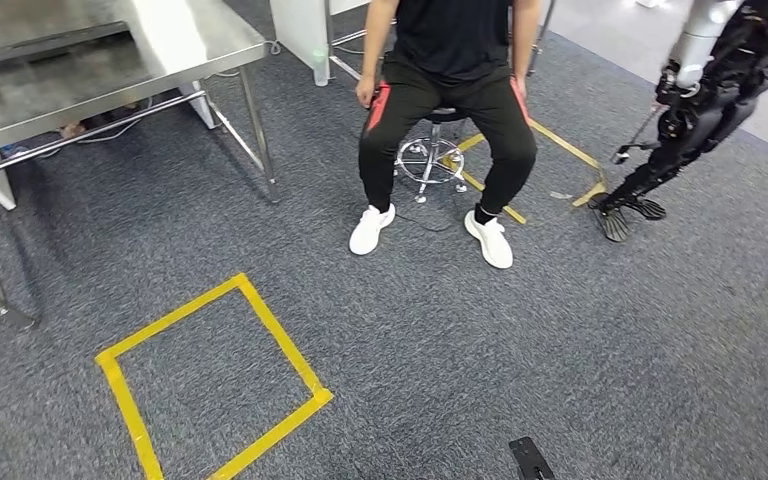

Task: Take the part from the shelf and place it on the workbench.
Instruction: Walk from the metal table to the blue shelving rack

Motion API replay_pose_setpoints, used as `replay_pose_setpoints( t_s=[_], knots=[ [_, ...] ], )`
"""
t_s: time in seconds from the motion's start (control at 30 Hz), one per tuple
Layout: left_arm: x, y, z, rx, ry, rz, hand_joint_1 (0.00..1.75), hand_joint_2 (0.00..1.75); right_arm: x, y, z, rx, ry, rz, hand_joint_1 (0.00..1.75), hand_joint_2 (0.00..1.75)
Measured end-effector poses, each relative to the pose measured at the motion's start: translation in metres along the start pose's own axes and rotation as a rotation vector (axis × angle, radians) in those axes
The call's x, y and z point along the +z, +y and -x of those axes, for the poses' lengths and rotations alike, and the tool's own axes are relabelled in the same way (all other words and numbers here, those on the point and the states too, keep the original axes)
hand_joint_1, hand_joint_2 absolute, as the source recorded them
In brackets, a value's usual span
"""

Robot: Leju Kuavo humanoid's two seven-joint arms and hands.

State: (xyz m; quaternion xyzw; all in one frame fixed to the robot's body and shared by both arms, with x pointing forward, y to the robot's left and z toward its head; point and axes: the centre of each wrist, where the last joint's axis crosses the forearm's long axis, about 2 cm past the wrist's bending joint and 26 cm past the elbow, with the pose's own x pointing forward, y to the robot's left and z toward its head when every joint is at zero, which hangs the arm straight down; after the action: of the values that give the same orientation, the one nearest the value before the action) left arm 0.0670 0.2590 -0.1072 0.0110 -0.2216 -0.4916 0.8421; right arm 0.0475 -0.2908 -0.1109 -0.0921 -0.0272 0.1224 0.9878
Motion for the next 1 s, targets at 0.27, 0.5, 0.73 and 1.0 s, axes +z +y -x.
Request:
replay_pose_setpoints(
  t_s=[0.27,0.5,0.73,1.0],
  knots=[
    [-0.0006,0.0026,-0.0011,-0.003,-0.003,-0.003,0.0,0.0,0.0002,0.0011,-0.0006,-0.001,0.004,-0.003,0.0,0.0],
    [0.0007,-0.0022,0.0016,-0.007,0.003,0.007,0.0,0.0,0.0003,0.0016,-0.0002,-0.005,0.006,-0.004,0.0,0.0],
    [0.0011,-0.0021,0.0031,-0.006,0.006,0.003,0.0,0.0,0.0002,0.0018,0.0015,0.001,0.003,-0.004,0.0,0.0],
    [0.0019,-0.003,0.0057,-0.007,0.011,-0.002,0.0,0.0,-0.0001,-0.0002,0.0005,0.005,-0.001,-0.007,0.0,0.0]
  ],
)
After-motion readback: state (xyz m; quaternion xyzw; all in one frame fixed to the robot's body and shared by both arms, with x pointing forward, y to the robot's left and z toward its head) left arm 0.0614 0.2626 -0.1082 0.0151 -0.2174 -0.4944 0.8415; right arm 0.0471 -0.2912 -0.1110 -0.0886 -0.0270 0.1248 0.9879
